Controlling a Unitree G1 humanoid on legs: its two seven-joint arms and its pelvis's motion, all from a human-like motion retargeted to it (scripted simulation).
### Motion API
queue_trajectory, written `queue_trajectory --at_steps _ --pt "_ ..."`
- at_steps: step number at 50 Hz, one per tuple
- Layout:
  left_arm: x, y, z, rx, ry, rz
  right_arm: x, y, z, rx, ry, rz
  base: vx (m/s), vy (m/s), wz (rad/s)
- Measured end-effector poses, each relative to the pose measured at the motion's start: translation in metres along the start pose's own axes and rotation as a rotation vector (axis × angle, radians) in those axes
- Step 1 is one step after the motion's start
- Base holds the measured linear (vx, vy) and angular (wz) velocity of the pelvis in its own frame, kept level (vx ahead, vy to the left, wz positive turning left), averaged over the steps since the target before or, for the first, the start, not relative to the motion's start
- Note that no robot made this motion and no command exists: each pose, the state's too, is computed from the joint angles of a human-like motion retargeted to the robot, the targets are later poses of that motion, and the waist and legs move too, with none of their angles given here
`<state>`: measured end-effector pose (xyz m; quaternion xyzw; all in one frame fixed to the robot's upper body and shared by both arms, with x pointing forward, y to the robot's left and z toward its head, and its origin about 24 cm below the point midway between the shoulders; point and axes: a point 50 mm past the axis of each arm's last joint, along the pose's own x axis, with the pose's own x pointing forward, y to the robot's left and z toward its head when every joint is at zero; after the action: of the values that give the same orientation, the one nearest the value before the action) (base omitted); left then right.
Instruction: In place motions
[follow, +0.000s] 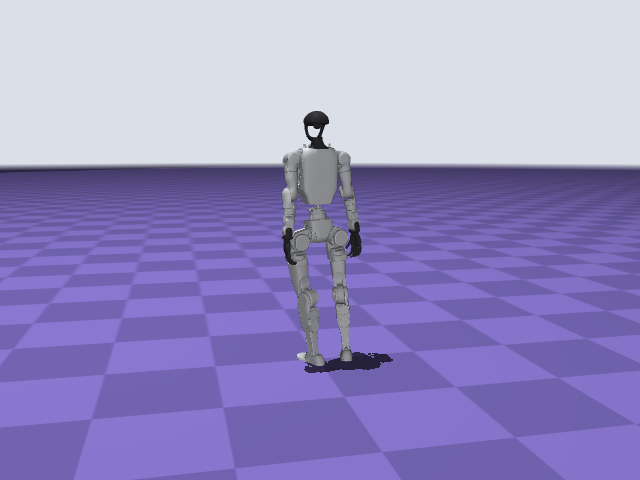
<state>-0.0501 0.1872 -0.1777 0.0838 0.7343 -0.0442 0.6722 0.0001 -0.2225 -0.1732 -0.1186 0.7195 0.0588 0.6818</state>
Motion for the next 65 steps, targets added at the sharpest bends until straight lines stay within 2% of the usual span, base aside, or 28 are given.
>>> queue_trajectory --at_steps 65 --pt "-0.0001 -0.0033 -0.0036 0.012 0.019 -0.013 -0.0001 0.0015 -0.0037 -0.004 0.015 0.004 0.00 0.00 0.00"
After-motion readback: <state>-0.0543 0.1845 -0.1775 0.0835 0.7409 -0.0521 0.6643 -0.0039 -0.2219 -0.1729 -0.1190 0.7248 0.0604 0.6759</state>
